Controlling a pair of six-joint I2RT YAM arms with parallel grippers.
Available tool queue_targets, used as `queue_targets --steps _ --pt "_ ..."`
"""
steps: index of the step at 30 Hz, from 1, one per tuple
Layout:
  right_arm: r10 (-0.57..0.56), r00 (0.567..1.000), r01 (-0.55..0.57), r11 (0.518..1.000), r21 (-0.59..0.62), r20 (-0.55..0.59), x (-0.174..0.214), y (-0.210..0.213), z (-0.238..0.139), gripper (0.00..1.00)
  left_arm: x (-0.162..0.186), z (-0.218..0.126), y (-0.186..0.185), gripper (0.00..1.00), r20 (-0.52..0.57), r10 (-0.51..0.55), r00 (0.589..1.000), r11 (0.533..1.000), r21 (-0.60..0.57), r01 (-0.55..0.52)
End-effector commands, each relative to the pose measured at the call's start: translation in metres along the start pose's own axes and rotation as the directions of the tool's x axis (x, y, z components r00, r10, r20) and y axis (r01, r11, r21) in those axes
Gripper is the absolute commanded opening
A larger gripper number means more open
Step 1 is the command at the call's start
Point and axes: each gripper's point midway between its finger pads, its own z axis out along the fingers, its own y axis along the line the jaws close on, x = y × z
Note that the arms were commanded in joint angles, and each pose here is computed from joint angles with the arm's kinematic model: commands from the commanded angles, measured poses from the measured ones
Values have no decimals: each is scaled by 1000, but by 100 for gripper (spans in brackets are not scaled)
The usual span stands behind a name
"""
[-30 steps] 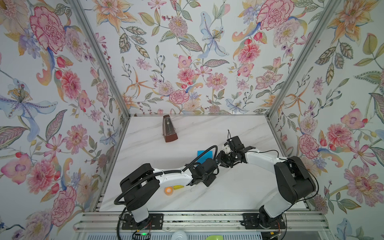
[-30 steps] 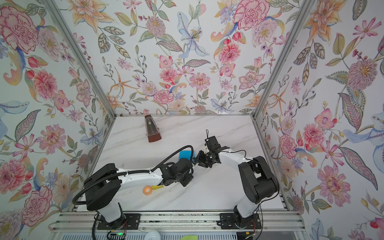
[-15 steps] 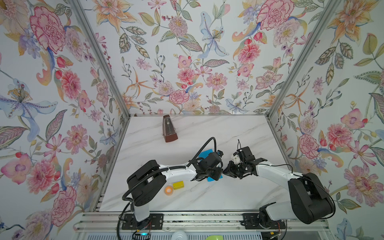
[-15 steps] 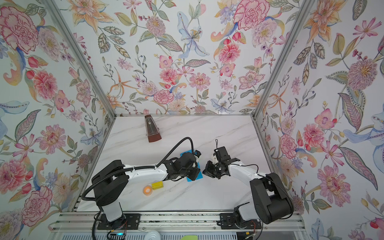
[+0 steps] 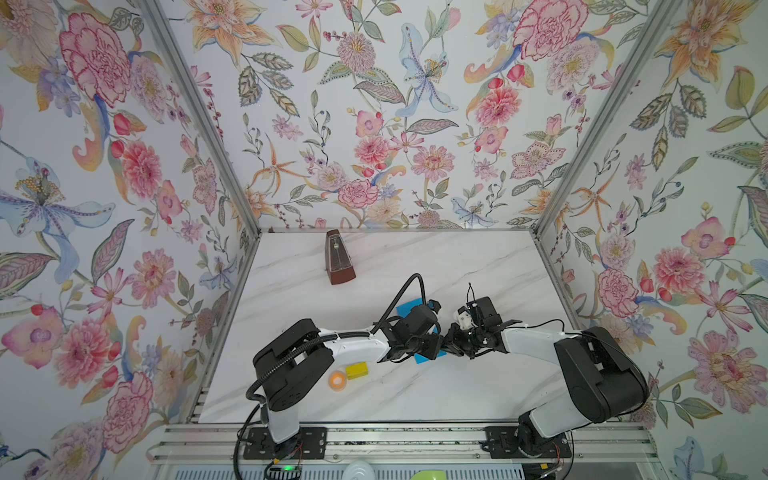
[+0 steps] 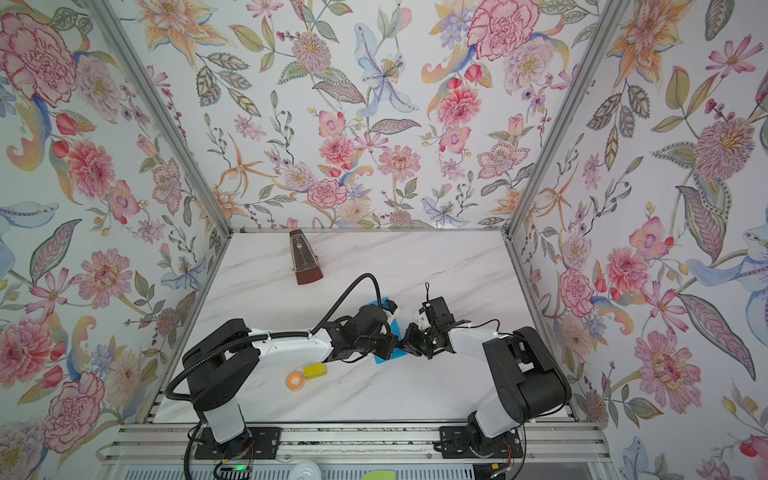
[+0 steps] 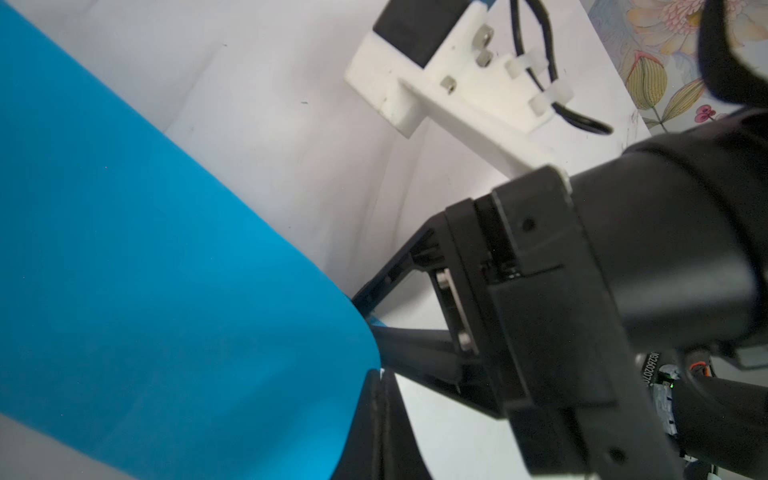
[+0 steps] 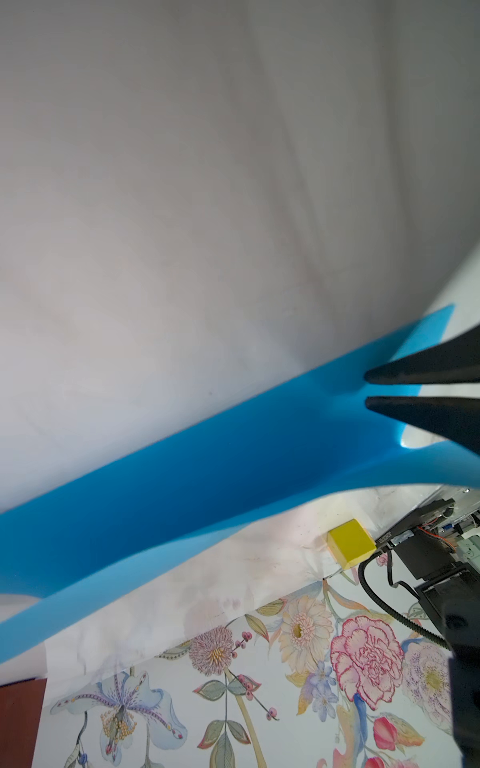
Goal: Fold a paper plane with a square sheet of paper (fold left side to right side)
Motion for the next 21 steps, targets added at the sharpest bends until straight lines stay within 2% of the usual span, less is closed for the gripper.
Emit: queue_targets --steps 1,12,21 --pt "4 1000 -4 999 52 -12 6 -18 7 10 0 -6 6 0 3 -24 1000 1000 14 24" --pt "4 1000 -2 996 88 -21 11 -25 5 9 8 -26 55 0 -20 -36 999 998 -57 34" --pt "-8 1000 10 995 95 -26 11 -21 4 9 6 -24 72 0 -39 -4 999 995 -96 0"
